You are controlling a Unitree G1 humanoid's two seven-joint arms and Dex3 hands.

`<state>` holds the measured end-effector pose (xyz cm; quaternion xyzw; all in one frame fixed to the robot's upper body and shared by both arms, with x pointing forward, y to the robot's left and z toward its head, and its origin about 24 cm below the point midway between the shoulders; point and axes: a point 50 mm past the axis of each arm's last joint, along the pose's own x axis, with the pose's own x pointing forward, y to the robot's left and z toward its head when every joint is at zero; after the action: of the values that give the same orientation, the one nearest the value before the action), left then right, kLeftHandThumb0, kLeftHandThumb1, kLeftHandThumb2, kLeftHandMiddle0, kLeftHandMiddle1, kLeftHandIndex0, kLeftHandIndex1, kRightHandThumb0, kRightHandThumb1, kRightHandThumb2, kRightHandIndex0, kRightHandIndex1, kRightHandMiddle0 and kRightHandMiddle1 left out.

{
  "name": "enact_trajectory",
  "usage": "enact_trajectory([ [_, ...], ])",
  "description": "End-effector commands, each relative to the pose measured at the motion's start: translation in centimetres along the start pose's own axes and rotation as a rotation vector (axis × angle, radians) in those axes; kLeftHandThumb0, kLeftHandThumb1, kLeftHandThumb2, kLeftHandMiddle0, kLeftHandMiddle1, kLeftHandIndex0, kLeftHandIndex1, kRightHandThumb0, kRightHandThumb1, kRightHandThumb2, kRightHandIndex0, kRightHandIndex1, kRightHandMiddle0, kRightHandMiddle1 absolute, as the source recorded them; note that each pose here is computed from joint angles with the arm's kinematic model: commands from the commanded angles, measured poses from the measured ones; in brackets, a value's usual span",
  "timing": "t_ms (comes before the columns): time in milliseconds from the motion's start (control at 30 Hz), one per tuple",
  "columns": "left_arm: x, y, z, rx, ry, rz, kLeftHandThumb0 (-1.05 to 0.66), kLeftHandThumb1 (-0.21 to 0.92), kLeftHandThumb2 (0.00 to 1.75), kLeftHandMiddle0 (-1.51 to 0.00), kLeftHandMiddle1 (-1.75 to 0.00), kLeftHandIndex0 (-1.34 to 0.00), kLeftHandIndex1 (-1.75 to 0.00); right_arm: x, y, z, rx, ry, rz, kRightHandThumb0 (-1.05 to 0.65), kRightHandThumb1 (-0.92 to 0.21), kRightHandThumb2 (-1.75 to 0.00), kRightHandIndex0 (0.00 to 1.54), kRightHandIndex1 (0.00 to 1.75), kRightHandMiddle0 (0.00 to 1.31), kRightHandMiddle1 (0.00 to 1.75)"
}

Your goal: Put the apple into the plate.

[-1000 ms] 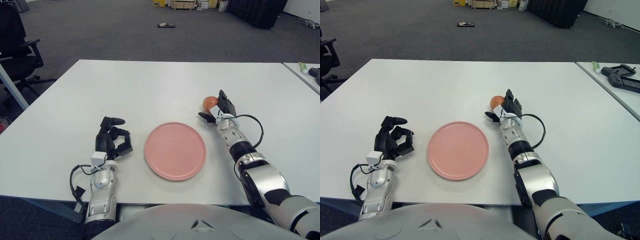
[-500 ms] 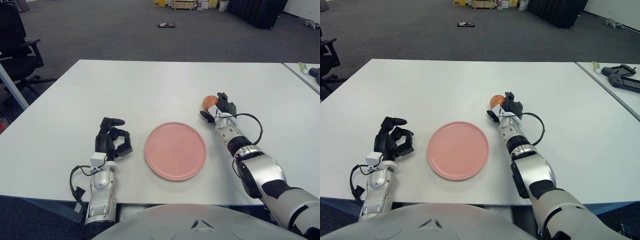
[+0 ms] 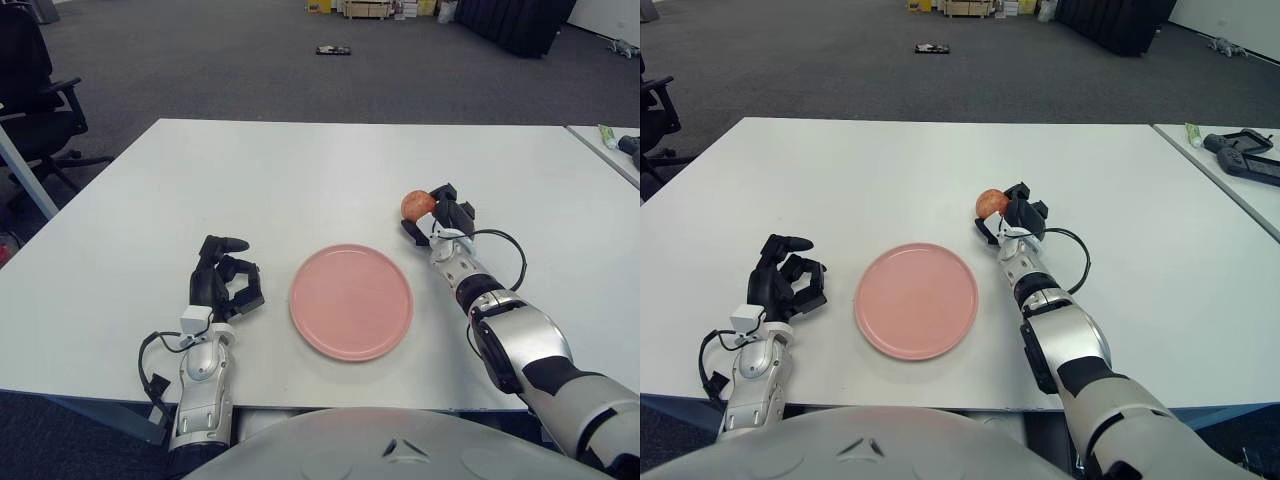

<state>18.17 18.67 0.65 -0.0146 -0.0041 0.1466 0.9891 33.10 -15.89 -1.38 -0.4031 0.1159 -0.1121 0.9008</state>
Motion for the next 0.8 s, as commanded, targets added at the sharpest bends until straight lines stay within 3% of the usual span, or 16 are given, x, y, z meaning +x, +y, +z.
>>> enact_trajectory([
  [0, 0.1, -0.01, 0.28, -0.003, -0.022, -0.01, -0.01, 0.32, 1.28, -0.6, -1.62, -0.45, -1.75, -0.07, 0.09, 0.02, 0.012, 0.016, -0.019, -0.14, -0.54, -0.97, 0.41, 1.48, 0.4, 1.75],
  [233, 0.08, 0.04, 0.26, 0.004, -0.019, -0.01, -0.01, 0.34, 1.25, -0.58, -1.61, -0.45, -1.75, -0.02, 0.0, 0.17, 0.032, 0.019, -0.032, -0.02, -0.31, -1.3, 0.67, 1.62, 0.4, 1.75],
  [767, 0.13, 0.01, 0.23, 0.008, -0.009, -0.005, -0.01, 0.37, 1.23, -0.55, -1.63, -0.43, -1.75, -0.09, -0.24, 0.71, 0.114, -0.023, -0.075, -0.01, 0.0, -1.69, 0.86, 1.74, 0.61, 1.75],
])
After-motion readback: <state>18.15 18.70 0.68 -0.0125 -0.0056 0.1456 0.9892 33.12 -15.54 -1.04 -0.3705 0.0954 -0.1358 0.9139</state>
